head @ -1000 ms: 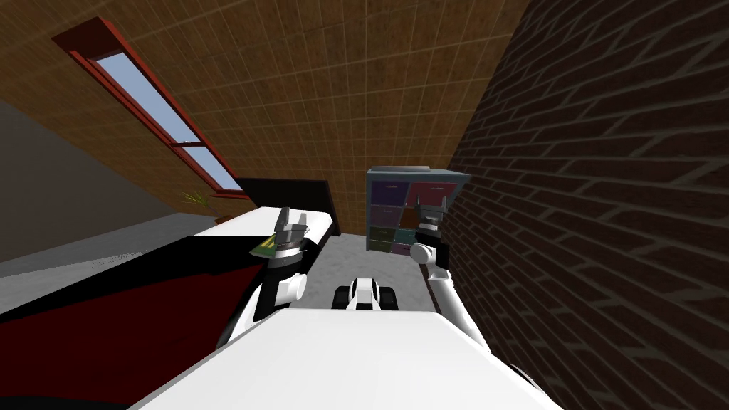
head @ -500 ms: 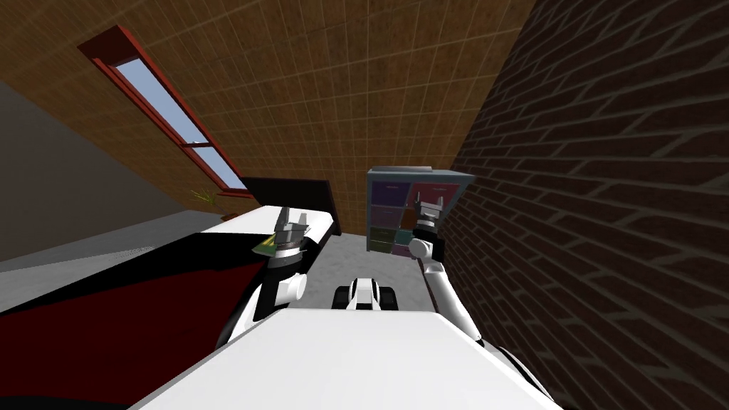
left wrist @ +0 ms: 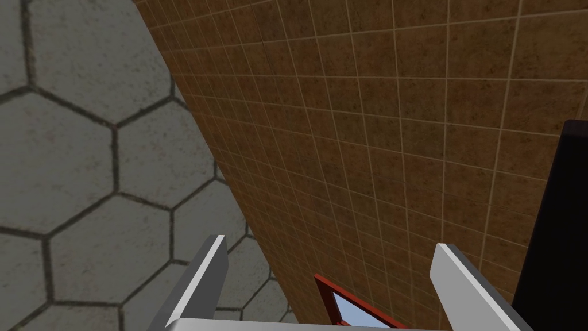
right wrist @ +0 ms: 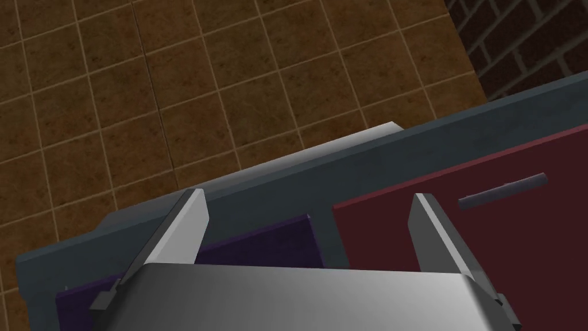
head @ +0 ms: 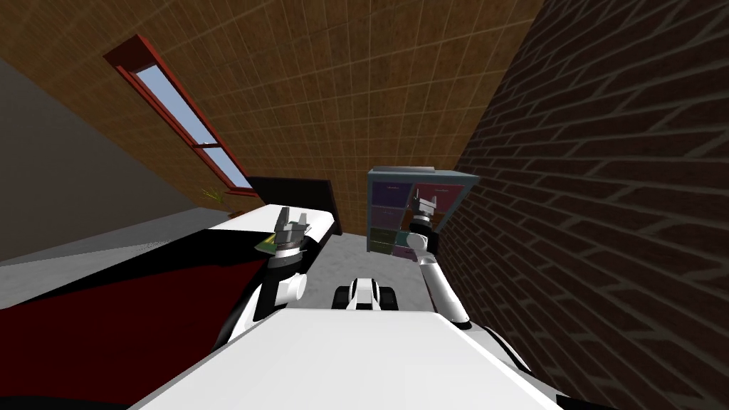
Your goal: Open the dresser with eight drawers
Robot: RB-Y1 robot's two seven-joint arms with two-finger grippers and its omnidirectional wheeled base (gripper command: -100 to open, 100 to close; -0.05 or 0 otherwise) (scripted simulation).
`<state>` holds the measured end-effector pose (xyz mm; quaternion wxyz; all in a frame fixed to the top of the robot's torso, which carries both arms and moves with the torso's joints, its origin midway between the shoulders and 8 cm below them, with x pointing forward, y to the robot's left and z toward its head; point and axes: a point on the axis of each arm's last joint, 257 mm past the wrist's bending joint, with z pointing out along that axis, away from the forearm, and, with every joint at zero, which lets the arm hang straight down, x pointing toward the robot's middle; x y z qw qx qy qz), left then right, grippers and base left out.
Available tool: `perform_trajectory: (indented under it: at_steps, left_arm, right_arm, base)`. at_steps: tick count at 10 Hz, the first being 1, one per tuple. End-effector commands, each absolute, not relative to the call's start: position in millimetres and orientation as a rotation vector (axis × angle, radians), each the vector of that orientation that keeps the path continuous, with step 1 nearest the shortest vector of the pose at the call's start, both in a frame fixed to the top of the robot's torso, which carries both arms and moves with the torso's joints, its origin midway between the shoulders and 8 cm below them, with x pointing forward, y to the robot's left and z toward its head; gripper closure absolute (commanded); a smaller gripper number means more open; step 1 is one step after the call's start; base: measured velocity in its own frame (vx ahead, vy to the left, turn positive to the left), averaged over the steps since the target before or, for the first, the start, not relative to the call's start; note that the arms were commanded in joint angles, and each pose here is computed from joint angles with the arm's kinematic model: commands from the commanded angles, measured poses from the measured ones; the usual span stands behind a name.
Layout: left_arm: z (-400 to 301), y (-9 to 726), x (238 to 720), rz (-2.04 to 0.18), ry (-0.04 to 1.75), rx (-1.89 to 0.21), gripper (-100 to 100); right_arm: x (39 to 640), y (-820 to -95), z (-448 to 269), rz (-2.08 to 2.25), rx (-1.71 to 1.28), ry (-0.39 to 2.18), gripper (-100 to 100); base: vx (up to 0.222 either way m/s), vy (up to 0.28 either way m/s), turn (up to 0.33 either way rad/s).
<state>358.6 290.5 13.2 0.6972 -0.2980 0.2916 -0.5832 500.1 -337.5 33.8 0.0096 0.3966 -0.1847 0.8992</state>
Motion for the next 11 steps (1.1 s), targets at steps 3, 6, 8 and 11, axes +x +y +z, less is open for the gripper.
perform_trajectory:
  at_steps: [3, 6, 8, 11]
  left_arm:
    - [13, 291, 359, -1.301, 0.65, -0.665, 0]
    - [13, 291, 359, -1.301, 0.65, -0.665, 0]
    - [13, 291, 359, -1.301, 0.65, -0.665, 0]
    - [13, 291, 359, -1.301, 0.65, -0.665, 0]
  right_arm:
    - [529, -335, 28, 2.933, 1.316, -0.836, -100]
    - [542, -335, 22, 2.974, 1.36, -0.988, -100]
    - [552, -332, 19, 3.006, 1.388, -1.102, -100]
    - [572, -322, 14, 3.053, 1.431, -1.313, -100]
  base:
    - [0.009, -0.035, 0.065]
    - [0.006, -0.035, 0.048]
    - [0.014, -0.033, 0.052]
    - [0.01, -0.034, 0.057]
